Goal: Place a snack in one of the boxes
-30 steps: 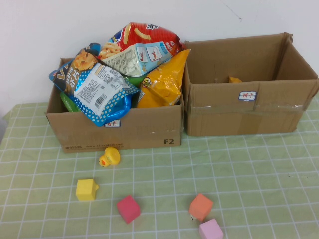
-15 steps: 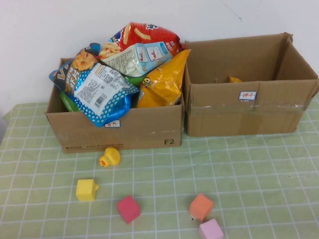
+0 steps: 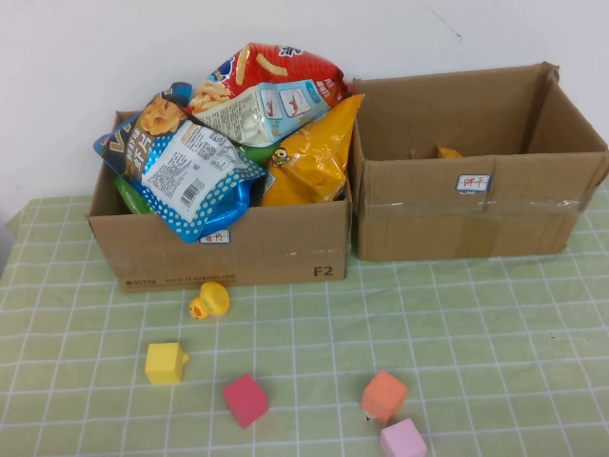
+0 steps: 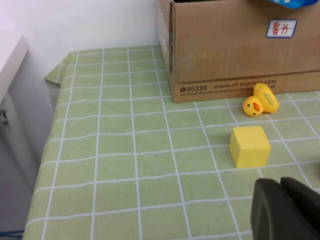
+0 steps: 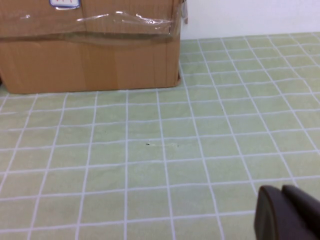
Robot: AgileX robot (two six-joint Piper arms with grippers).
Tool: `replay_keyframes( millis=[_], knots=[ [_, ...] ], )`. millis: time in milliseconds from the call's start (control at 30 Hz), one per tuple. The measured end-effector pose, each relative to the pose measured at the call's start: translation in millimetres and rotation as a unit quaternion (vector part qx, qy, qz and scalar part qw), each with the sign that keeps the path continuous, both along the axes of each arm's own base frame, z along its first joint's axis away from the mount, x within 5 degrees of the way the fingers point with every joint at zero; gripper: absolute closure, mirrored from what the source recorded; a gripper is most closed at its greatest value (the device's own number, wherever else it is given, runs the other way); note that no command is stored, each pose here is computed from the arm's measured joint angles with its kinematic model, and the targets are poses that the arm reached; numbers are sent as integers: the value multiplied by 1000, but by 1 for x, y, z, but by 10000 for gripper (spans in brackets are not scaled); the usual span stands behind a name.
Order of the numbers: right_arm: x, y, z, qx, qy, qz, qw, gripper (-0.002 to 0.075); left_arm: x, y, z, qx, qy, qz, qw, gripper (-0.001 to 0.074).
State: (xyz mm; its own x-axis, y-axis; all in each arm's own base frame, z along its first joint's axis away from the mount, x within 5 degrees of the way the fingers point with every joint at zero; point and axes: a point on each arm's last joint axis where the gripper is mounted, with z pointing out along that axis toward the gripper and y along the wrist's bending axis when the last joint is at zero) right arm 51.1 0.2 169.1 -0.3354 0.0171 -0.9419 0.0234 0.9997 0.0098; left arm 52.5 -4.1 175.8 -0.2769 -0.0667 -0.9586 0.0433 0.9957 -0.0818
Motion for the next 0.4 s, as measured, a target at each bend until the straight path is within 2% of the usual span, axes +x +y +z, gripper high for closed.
replay_keyframes(
  millis=[133, 400],
  knots=[
    [0, -2, 0, -29, 2, -2, 1000, 728, 0, 0, 0, 0, 0, 0, 1000, 736],
    [0, -3, 0, -40, 2, -3, 999, 728, 0, 0, 0, 0, 0, 0, 1000, 736]
  ],
)
